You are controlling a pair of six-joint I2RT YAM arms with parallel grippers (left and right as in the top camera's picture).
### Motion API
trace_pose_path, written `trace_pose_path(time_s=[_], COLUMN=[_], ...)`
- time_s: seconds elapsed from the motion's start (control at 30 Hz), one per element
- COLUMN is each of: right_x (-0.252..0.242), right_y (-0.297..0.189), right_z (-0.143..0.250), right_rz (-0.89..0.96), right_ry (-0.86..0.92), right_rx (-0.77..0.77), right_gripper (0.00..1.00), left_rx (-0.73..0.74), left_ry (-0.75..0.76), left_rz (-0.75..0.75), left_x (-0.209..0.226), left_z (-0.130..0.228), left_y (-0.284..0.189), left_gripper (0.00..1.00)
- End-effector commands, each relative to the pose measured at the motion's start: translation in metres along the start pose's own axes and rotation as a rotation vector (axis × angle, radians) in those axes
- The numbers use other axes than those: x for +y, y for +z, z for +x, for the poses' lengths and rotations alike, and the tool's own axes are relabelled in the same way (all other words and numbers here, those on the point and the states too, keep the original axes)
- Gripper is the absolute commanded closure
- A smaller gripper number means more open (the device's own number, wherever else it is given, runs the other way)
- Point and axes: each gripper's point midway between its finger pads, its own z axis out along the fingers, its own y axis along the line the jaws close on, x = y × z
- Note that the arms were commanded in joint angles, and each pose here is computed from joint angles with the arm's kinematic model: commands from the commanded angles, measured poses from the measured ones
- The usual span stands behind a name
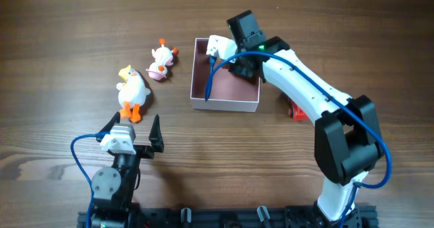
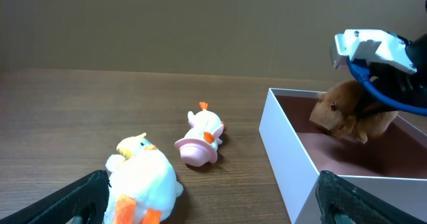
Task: Pack container
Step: 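Carry the hamster left and lower it into the pink box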
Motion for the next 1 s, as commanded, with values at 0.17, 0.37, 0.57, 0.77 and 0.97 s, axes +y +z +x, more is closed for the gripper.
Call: trace_pose_path(time_s=[0.17, 0.37, 0.57, 0.77, 0.97], right_x=[-0.006, -0.001, 0.0, 0.005, 0.005], right_y=[0.011, 0.016, 0.027, 0.04, 0.041], right_z=[0.01, 0.012, 0.011, 0.014, 0.013], right_rz=[0.011, -0.003, -0.002, -0.013, -0.012], right_ry=[0.045, 0.01, -0.004, -0.001, 0.002], right_rx=[0.025, 0.027, 0.026, 0.034, 0.033], right_gripper=[0.96, 0.96, 0.95, 0.74, 0.29], left_rx=[-0.003, -0.003, -0.003, -0.003, -0.003], left_ry=[0.015, 0.015, 0.015, 0.015, 0.015], left_rz=[0.012, 0.011, 0.012, 0.011, 0.012], left_x=[-0.002, -0.002, -0.002, -0.002, -0.002], left_z=[0.001, 0.001, 0.001, 0.001, 0.001], left_y=[0.0, 0.0, 0.0, 0.0, 0.0], left_gripper=[0.0, 0.0, 0.0, 0.0, 0.0])
